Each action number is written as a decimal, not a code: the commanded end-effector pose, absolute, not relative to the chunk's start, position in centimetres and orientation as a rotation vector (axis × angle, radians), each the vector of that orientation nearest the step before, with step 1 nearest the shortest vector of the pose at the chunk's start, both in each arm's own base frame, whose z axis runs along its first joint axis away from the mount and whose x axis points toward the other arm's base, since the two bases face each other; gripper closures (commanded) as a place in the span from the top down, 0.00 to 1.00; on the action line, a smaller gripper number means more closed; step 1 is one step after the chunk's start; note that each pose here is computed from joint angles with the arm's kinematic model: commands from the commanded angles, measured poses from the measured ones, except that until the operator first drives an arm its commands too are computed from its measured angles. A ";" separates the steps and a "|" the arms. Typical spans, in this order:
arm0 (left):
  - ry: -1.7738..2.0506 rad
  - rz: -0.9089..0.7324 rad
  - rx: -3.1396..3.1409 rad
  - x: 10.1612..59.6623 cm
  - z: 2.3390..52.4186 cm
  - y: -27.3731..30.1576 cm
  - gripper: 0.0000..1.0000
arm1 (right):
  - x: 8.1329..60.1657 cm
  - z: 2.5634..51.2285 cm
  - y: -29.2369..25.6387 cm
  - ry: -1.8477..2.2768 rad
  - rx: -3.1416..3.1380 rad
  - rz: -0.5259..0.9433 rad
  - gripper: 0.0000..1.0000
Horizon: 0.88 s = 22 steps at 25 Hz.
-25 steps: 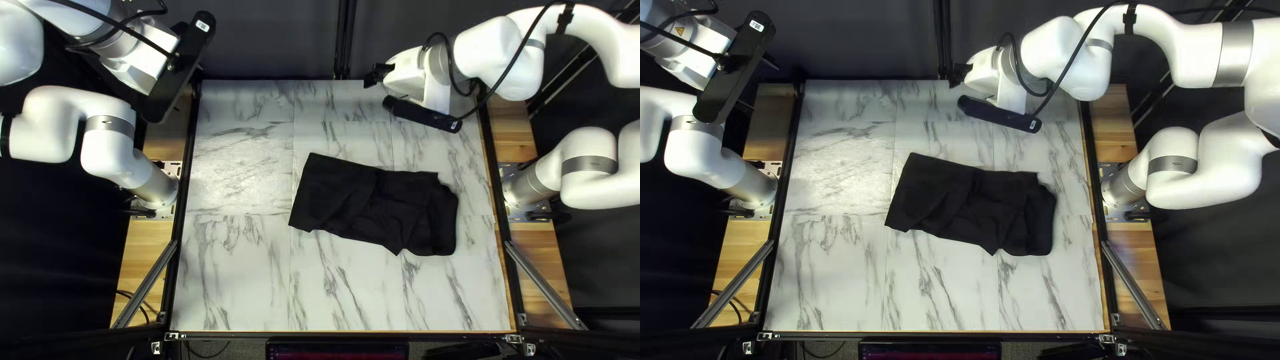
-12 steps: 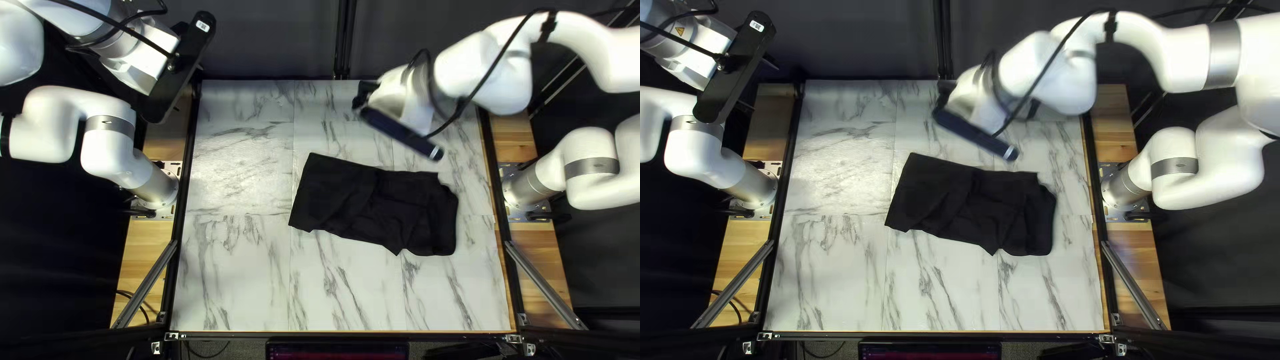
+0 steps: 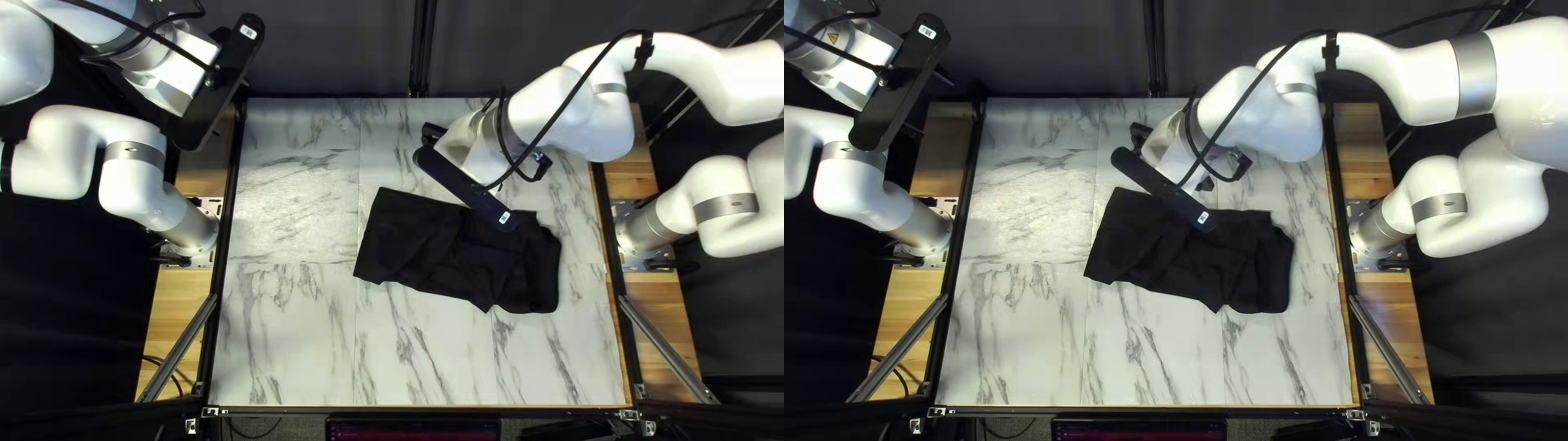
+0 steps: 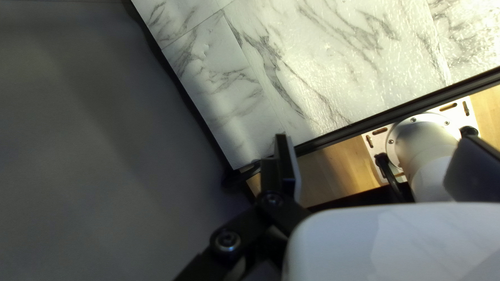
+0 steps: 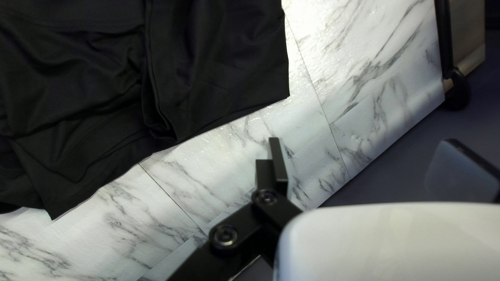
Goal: Fold t-shirt
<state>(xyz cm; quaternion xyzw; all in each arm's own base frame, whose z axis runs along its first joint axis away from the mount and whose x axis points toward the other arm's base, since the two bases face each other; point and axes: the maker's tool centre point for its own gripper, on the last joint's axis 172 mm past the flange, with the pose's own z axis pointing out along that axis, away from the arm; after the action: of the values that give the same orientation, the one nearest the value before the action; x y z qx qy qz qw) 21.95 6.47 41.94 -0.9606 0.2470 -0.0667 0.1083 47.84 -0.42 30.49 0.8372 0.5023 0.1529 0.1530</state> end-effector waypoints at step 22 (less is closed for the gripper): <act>0.727 -0.196 -2.826 22.0 41.9 6.5 1.00 | 34.1 32.0 6.7 0.793 2.754 0.590 1.00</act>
<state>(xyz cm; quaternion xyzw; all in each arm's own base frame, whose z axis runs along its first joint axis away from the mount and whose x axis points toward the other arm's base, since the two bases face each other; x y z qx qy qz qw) 21.95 6.47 41.94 -0.9606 0.2470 -0.0667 0.1083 34.41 6.77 31.91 0.9361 0.2691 0.2017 0.1031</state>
